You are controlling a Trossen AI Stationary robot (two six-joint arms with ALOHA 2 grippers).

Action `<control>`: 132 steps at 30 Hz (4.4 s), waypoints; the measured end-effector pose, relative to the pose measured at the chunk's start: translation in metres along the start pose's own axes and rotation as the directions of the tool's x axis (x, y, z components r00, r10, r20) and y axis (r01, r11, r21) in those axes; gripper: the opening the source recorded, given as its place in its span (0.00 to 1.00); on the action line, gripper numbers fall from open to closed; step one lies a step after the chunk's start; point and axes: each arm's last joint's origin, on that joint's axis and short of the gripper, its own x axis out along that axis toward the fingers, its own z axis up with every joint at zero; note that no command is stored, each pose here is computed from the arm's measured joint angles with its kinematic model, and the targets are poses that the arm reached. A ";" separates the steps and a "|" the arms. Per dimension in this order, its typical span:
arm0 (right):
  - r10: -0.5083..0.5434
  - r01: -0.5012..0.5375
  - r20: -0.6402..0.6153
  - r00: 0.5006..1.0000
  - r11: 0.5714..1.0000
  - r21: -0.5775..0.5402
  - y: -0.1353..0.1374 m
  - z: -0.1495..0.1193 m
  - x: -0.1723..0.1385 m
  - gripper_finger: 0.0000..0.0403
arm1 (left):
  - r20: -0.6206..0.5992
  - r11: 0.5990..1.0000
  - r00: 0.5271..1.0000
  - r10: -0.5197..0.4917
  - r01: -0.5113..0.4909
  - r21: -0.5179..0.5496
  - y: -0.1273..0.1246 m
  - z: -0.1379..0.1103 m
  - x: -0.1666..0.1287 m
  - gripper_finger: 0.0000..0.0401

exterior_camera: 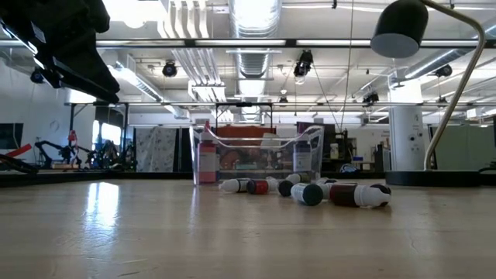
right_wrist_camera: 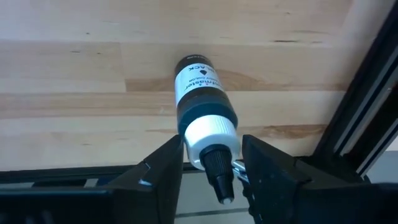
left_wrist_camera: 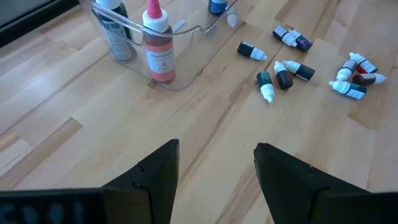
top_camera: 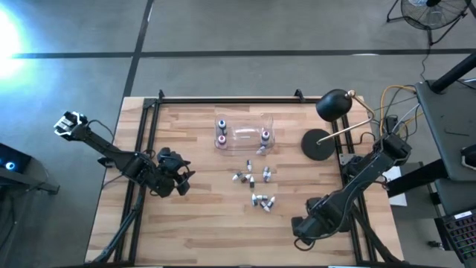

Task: Pick & Place food coloring
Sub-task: Put the large black food coloring bottle into the transparent bin

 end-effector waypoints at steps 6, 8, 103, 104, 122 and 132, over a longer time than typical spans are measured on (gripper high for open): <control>0.002 -0.002 -0.004 1.000 1.000 -0.013 0.000 0.000 -0.001 0.27 | 0.000 1.000 1.000 0.000 0.000 -0.001 0.000 0.000 0.000 0.46; 0.004 -0.004 -0.004 1.000 1.000 -0.016 -0.001 0.000 -0.002 0.25 | 0.000 1.000 1.000 0.000 0.000 0.000 0.000 0.000 0.000 0.46; 0.008 0.206 0.407 0.913 0.854 -0.478 0.191 0.333 -0.147 0.36 | -0.013 0.989 1.000 -0.015 0.013 -0.144 -0.001 0.000 0.000 0.46; 0.007 0.206 0.407 0.913 0.854 -0.478 0.191 0.333 -0.147 0.36 | -0.013 0.989 1.000 -0.015 0.013 -0.146 -0.001 0.000 0.000 0.46; -0.003 0.219 0.407 0.914 0.846 -0.486 0.191 0.332 -0.143 0.37 | -0.013 0.989 1.000 -0.015 0.013 -0.148 -0.001 0.000 0.000 0.46; -0.065 0.258 0.359 0.931 0.814 -0.521 0.203 0.340 -0.099 0.34 | -0.013 0.988 1.000 -0.015 0.013 -0.152 -0.001 0.000 0.000 0.46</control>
